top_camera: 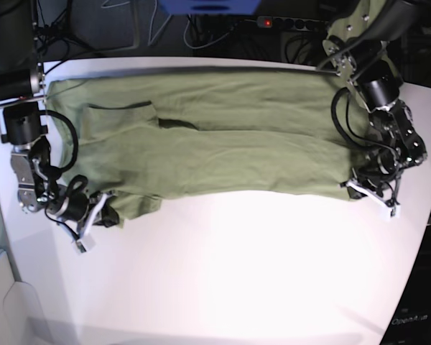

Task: Fold the T-shirt properly
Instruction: 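Move left gripper to the hem corner beside the sleeve edge and grasp, then lift the gripped edge with both grippers and fold it over the shirt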

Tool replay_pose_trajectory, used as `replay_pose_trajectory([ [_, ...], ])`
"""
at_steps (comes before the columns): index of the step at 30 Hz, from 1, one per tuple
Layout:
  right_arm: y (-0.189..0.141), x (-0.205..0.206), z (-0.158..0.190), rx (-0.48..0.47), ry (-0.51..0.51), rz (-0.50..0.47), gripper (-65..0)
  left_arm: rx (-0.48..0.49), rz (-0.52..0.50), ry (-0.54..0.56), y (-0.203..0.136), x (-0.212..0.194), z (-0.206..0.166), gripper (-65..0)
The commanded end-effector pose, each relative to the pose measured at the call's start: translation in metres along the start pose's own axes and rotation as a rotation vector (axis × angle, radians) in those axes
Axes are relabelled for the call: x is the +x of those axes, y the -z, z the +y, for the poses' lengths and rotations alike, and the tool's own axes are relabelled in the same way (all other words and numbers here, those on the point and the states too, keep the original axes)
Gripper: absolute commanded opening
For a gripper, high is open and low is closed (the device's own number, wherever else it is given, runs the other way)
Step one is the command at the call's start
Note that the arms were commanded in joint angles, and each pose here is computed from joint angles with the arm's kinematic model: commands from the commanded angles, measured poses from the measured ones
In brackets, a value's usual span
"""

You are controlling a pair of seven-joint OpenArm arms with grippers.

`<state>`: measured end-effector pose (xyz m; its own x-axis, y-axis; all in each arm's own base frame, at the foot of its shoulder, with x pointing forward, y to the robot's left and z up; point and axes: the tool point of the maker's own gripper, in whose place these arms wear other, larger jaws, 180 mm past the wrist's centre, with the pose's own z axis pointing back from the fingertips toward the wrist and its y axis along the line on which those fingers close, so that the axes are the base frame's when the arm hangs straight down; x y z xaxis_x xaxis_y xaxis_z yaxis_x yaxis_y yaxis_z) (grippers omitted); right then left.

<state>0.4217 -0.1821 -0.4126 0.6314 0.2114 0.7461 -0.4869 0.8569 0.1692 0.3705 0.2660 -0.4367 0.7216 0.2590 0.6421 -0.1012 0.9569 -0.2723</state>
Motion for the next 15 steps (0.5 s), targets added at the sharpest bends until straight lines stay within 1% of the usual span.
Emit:
replay_pose_trajectory([
  [1,-0.007,0.027,-0.009,-0.013,-0.017,-0.063,-64.3,0.024,-0.011,0.011,-0.004,0.012,0.007,-63.2],
  [6,-0.009,0.027,-0.012,-0.02,-0.014,-0.066,-64.3,0.039,-0.026,0.016,-0.007,0.019,0.01,-63.2],
  [12,-0.011,0.027,-0.015,-0.026,-0.017,-0.066,-64.3,0.064,-0.103,0.068,-0.024,0.042,0.01,-63.3],
  [15,-0.015,0.029,-0.011,-0.021,-0.044,-0.076,-64.3,0.075,-0.131,0.087,-0.031,0.049,0.01,-63.3],
])
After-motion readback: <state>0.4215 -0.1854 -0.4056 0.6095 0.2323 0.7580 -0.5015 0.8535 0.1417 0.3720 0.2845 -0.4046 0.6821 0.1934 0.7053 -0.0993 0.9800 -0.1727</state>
